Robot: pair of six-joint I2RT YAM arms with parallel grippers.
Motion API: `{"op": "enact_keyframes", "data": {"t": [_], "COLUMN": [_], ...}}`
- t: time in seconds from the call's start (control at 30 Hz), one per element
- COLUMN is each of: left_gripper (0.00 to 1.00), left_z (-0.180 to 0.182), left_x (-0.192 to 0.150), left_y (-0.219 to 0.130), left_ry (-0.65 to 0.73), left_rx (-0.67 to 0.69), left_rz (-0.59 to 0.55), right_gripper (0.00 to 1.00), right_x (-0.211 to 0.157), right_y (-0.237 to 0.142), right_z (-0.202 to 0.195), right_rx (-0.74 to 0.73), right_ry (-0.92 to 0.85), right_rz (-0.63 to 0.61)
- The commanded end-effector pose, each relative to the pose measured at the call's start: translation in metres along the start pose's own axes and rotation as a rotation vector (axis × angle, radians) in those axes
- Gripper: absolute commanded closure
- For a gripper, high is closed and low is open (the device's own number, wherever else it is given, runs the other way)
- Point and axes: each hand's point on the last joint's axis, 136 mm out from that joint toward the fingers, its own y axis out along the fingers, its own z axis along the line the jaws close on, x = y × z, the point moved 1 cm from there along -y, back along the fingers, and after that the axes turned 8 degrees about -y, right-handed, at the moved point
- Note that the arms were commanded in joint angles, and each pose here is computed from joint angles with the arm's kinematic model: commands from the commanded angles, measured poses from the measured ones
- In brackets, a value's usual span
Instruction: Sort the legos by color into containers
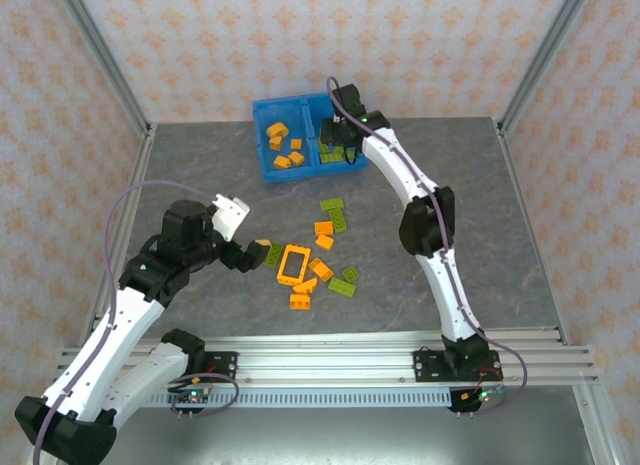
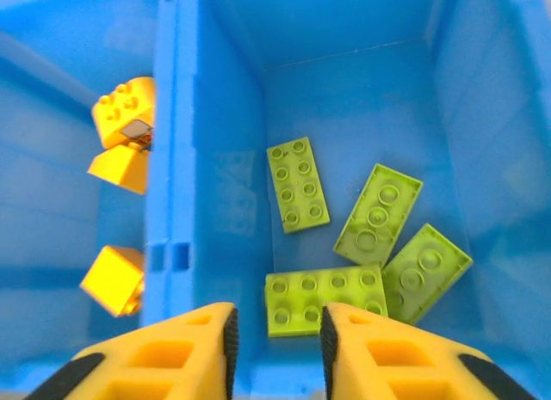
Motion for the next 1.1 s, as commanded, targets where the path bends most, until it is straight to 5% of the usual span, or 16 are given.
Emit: {"op": "enact_keyframes", "data": {"t": [0.0,0.17,0.4,0.67,1.07], "left_gripper": [0.0,0.0,0.0,0.0,0.0], "left_z": [0.005,0.004,0.004,0.007,0.01], "left_x": [0.013,0.012,0.011,0.007,0.006], "left_y": [-0.007,-0.006,-0.002,0.002,0.003], "left_ry": [0.021,0.025,0.026,0.023,0.025], "left_rx": [0.03,0.027,0.018,0.028,0.046], "left_rz": [-0.035,-0.031,-0.009,0.017,0.024], "right_gripper": [0.61,0.45,0.27,0.24,0.25], "right_x": [0.02,-0.028,-0.123,-0.185,-0.209], "right_y": [-0.078,-0.114,-0.117,-0.074,-0.011], "right_z": [0.009,-0.001,-0.005,0.007,0.008], "right_rx": [0.038,0.046,0.045,0.038,0.003], "right_ry": [0.005,-0.014,-0.034,-0.062,-0.028], "right_rz": [-0.057,-0.004,0.198,0.392,0.47]}}
